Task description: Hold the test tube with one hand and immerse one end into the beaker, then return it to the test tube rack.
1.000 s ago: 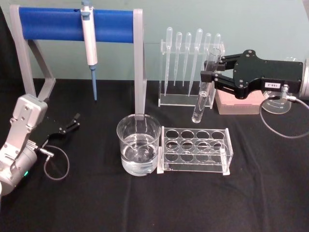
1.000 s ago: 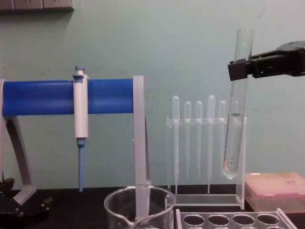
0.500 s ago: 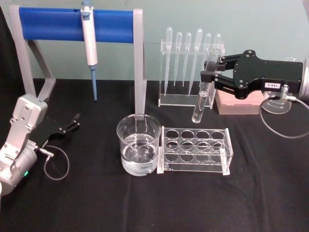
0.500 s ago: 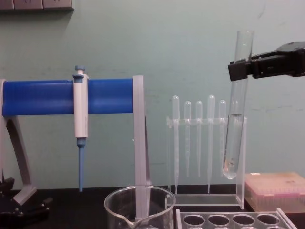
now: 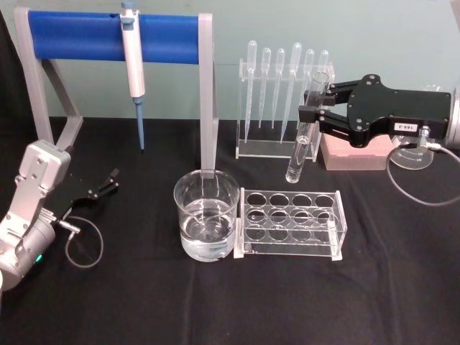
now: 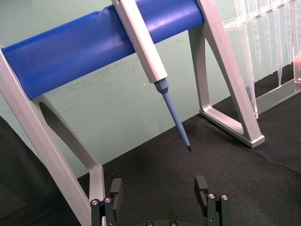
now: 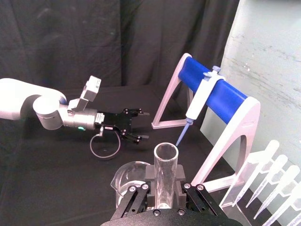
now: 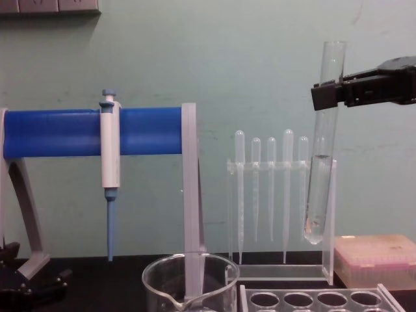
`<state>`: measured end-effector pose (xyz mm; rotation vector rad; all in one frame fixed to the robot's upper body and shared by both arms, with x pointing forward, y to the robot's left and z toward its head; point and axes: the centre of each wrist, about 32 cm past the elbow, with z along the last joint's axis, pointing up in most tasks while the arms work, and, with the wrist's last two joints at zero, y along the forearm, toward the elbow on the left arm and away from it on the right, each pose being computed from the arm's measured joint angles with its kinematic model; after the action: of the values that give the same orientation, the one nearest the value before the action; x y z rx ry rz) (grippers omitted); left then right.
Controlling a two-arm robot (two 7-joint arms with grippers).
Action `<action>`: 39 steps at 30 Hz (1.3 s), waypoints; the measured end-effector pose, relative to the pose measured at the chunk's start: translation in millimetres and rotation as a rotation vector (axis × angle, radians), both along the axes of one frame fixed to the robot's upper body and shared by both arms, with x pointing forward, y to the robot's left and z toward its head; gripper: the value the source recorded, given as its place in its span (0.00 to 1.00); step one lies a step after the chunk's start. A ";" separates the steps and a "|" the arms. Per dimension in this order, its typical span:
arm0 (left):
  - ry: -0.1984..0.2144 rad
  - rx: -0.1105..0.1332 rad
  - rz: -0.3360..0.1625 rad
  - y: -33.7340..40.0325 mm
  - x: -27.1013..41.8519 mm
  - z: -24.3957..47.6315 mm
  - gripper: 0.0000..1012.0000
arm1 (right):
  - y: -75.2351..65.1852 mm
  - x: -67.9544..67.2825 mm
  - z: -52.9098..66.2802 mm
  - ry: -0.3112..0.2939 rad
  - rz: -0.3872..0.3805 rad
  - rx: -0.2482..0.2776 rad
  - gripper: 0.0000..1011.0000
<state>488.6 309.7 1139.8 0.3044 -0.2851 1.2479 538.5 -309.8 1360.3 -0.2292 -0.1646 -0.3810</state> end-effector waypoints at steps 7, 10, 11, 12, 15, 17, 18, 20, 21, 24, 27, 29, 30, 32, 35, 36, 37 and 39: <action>0.000 0.000 0.000 0.0 0.0 0.0 0.99 | 0.0 0.0 0.0 0.000 0.001 0.000 0.24; 0.000 0.000 0.000 0.0 0.0 0.0 0.99 | 0.0 0.0 0.0 0.000 0.001 0.000 0.24; 0.000 0.000 0.000 0.0 0.0 0.0 0.99 | 0.0 0.0 0.0 0.000 0.001 0.000 0.24; 0.000 0.000 0.000 0.0 0.0 0.0 0.99 | 0.0 0.0 0.0 0.000 0.001 0.000 0.24; 0.000 0.000 0.000 0.0 0.0 0.0 0.99 | 0.0 0.0 0.0 0.000 0.001 0.000 0.24; 0.000 0.000 0.000 0.0 0.0 0.0 0.99 | 0.0 0.0 0.0 0.000 0.001 0.000 0.24; 0.000 0.000 0.000 0.0 0.0 0.0 0.99 | 0.0 0.0 0.0 0.000 0.000 0.000 0.24; 0.000 0.000 0.000 0.0 0.0 0.0 0.99 | 0.0 0.0 0.0 0.000 0.000 0.000 0.24; 0.000 0.000 0.000 0.0 0.0 0.0 0.99 | 0.0 0.0 0.0 0.000 0.000 0.000 0.24; 0.000 0.000 0.000 0.0 0.0 0.0 0.99 | 0.0 0.0 0.0 0.000 0.000 0.000 0.24; 0.000 0.000 0.000 0.0 0.0 0.0 0.99 | 0.0 0.0 0.0 0.000 0.000 0.000 0.24; 0.000 0.000 0.000 0.0 0.0 0.0 0.99 | 0.0 0.0 0.0 0.000 0.000 0.000 0.24; 0.000 0.000 0.000 0.0 0.0 0.0 0.99 | 0.0 0.0 0.0 0.000 0.000 0.000 0.24; 0.000 0.000 0.000 0.0 0.0 0.0 0.99 | 0.0 0.0 0.0 0.000 0.000 0.000 0.24; 0.000 0.000 0.000 0.0 0.0 0.0 0.99 | 0.0 0.0 0.0 0.000 0.000 0.000 0.24; 0.000 0.000 0.000 0.0 0.0 0.0 0.99 | 0.0 0.0 0.0 0.000 0.000 0.000 0.24; 0.000 0.000 0.000 0.0 0.0 0.0 0.99 | 0.0 0.0 0.0 0.000 0.000 0.000 0.24; 0.000 0.000 0.000 0.0 0.0 0.0 0.99 | 0.0 0.0 0.0 0.000 0.000 0.000 0.24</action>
<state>488.6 309.7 1139.8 0.3044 -0.2851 1.2480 538.5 -309.8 1360.3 -0.2289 -0.1649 -0.3806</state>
